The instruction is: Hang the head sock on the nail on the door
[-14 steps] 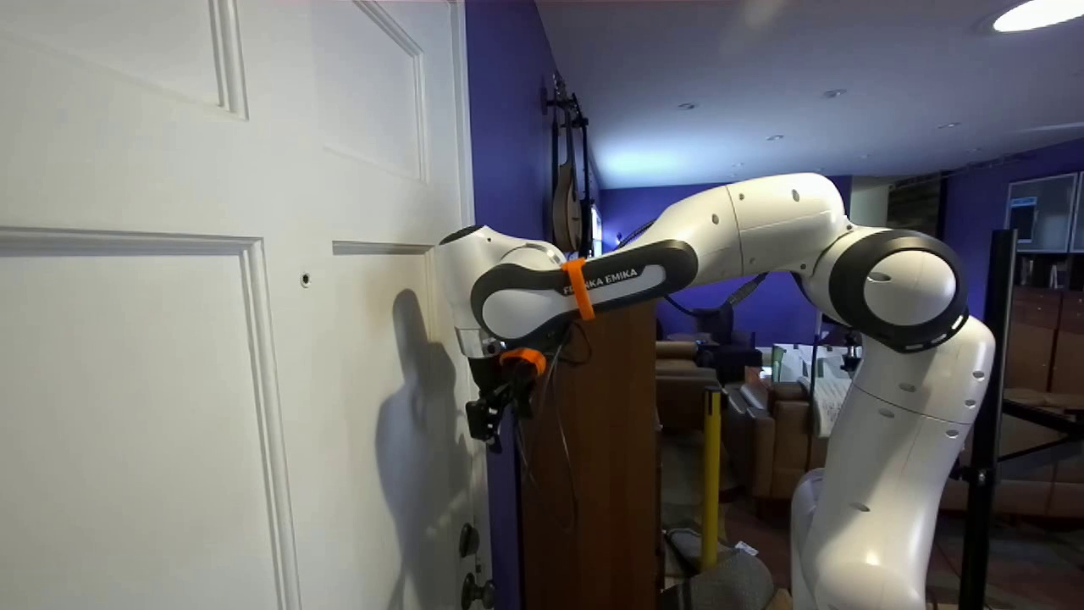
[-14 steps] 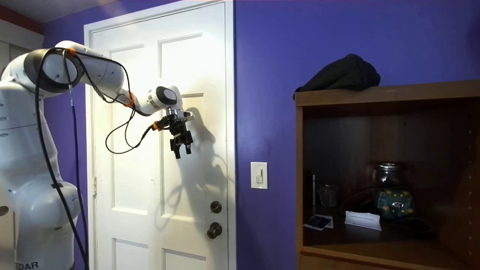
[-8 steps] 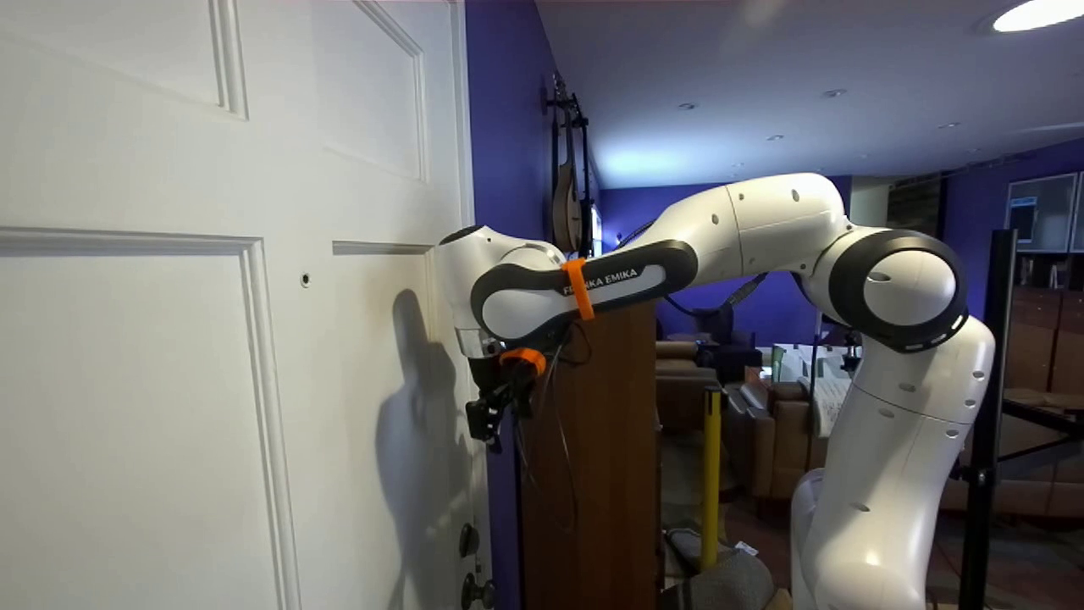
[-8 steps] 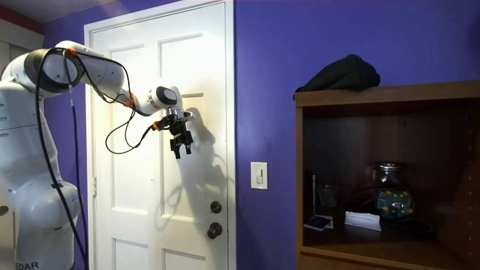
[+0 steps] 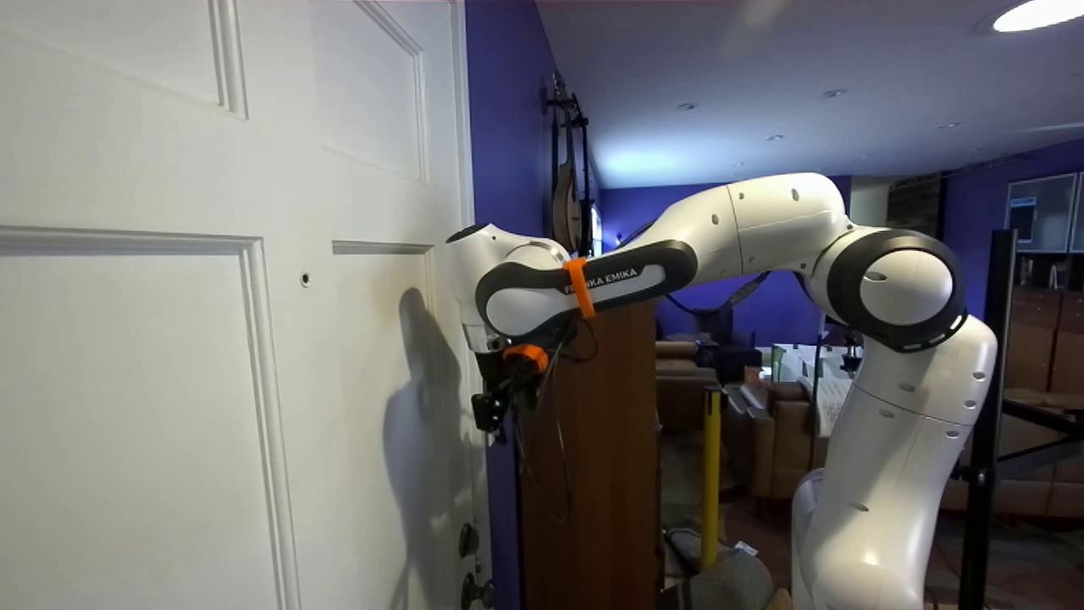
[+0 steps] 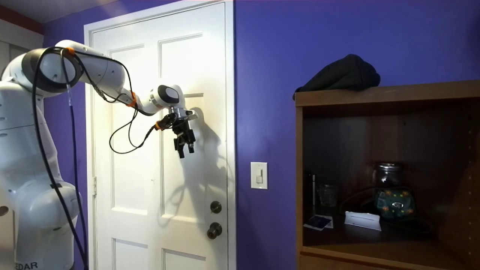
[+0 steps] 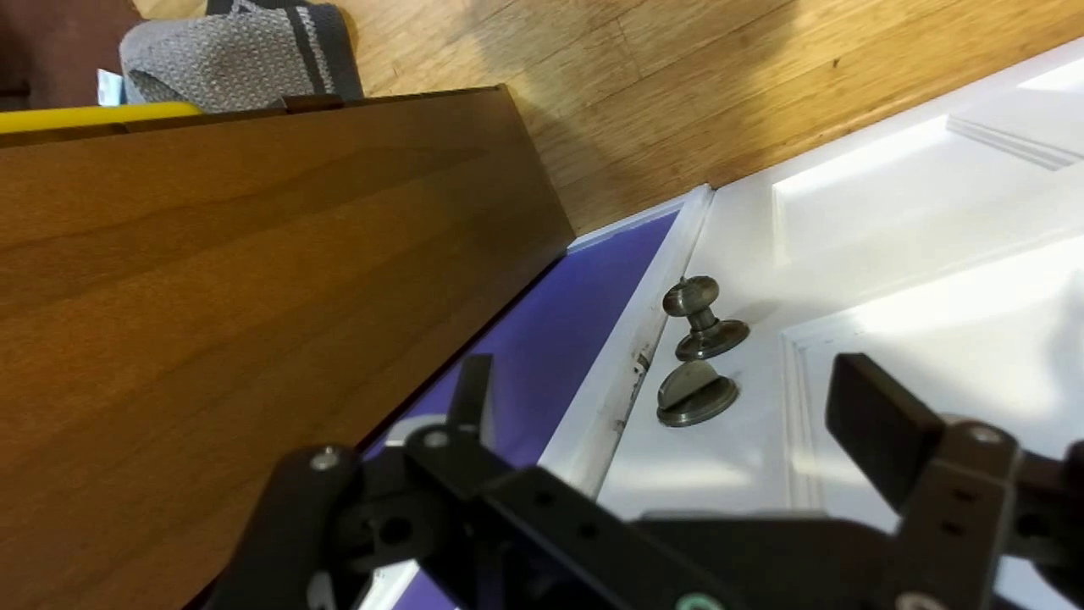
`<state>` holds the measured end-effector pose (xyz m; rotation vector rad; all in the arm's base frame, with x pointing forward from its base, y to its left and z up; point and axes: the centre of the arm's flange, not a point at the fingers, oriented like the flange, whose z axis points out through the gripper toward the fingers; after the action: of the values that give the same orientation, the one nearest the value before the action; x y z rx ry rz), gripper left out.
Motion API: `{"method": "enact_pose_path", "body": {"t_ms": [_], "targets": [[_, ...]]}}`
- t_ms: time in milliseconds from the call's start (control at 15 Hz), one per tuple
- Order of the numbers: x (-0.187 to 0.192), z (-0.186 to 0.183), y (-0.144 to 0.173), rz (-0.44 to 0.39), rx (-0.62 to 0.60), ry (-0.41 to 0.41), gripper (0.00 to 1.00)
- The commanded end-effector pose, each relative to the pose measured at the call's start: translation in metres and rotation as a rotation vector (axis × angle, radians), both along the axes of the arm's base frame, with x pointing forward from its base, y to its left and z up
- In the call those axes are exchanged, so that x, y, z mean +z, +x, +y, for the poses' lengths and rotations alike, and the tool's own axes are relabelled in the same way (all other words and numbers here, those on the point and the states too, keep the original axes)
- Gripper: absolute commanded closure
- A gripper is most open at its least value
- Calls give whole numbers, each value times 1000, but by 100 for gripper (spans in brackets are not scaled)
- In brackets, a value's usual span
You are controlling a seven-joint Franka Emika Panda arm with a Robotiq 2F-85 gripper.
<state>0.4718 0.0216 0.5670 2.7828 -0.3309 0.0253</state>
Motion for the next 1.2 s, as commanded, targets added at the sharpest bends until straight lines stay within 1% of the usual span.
{"method": "enact_pose_path", "body": {"t_ms": [0, 267, 400, 467, 600, 800, 933, 1000, 1133], "targets": [[0, 0, 0, 0, -1, 0, 0], [0, 0, 0, -1, -2, 0, 0], [4, -3, -5, -1, 68, -8, 0], [9, -6, -8, 19, 124, 4, 0], [19, -16, -13, 33, 231, -9, 0], [36, -39, -26, 66, 359, -14, 0], [49, -58, -32, 73, 392, -40, 0], [55, -70, -35, 68, 397, -70, 0], [70, -96, -43, 49, 394, -97, 0]]}}
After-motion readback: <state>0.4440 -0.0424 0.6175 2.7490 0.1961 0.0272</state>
